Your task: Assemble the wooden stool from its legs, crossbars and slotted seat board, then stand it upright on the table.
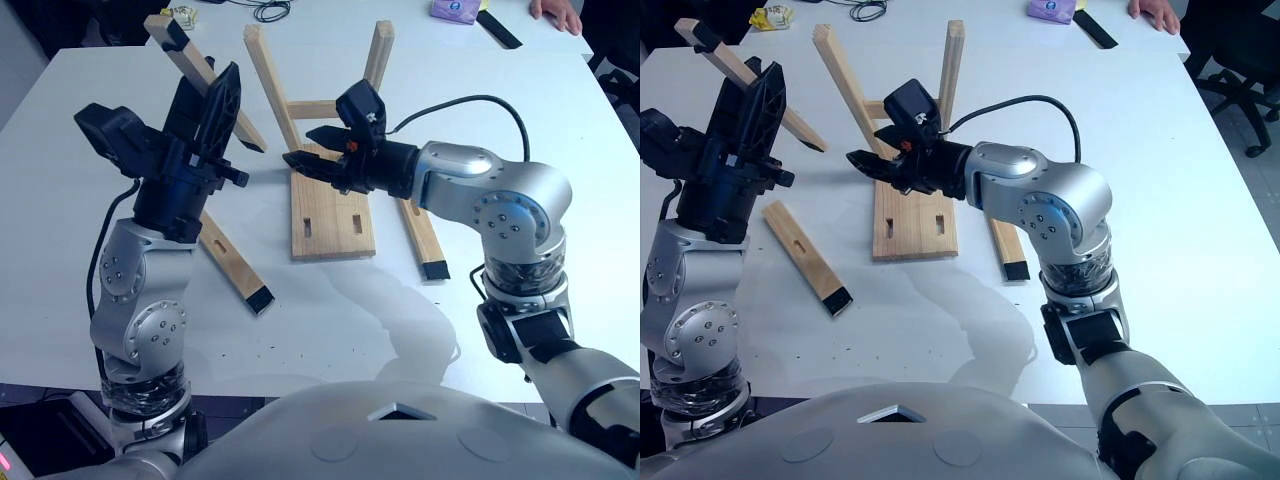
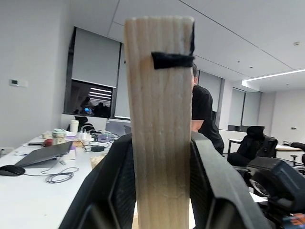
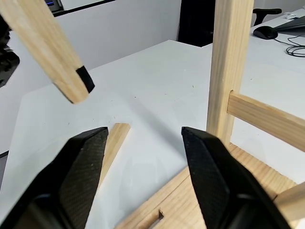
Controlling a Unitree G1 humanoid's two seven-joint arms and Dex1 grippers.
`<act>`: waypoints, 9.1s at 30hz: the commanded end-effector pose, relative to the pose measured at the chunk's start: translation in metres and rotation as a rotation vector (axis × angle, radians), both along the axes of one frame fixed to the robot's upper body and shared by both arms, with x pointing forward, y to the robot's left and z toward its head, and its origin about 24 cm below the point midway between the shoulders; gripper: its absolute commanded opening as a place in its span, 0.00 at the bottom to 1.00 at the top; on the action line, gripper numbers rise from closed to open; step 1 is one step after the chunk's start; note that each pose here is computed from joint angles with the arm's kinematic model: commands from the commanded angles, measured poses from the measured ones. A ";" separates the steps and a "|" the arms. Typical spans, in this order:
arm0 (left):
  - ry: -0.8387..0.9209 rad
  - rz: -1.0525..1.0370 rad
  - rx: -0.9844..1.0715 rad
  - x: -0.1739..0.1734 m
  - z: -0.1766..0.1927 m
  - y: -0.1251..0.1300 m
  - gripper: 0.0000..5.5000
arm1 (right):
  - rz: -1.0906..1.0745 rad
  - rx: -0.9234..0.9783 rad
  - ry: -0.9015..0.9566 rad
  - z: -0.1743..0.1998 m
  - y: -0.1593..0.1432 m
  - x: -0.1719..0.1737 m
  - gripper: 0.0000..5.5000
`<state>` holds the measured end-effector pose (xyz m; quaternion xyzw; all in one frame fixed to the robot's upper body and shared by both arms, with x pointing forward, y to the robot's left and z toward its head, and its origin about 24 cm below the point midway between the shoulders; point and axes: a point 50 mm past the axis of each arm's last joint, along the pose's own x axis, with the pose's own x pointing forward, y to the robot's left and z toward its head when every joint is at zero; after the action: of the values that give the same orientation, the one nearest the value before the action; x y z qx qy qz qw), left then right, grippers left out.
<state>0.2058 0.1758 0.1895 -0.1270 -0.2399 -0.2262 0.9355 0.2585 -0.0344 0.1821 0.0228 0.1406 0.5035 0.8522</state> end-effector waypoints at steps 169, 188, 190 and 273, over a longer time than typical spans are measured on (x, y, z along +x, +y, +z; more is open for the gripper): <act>0.873 -0.718 0.904 -0.054 -0.165 0.085 0.24 | -0.414 -0.115 -0.007 -0.031 -0.083 0.031 0.52; 0.713 -0.409 0.821 0.008 -0.143 0.114 0.24 | -0.381 -0.114 -0.030 -0.027 -0.079 0.043 0.52; 0.710 -0.390 0.784 0.009 -0.140 0.114 0.29 | -0.383 -0.117 -0.025 -0.029 -0.080 0.042 0.52; 0.477 0.489 0.082 0.023 -0.118 0.051 0.69 | -0.327 -0.100 0.003 -0.031 -0.060 0.048 0.52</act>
<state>0.2330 0.2312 0.1130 -0.0673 -0.1287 0.0251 0.9891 0.3031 -0.0945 0.1416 0.0004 0.1739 0.3542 0.9189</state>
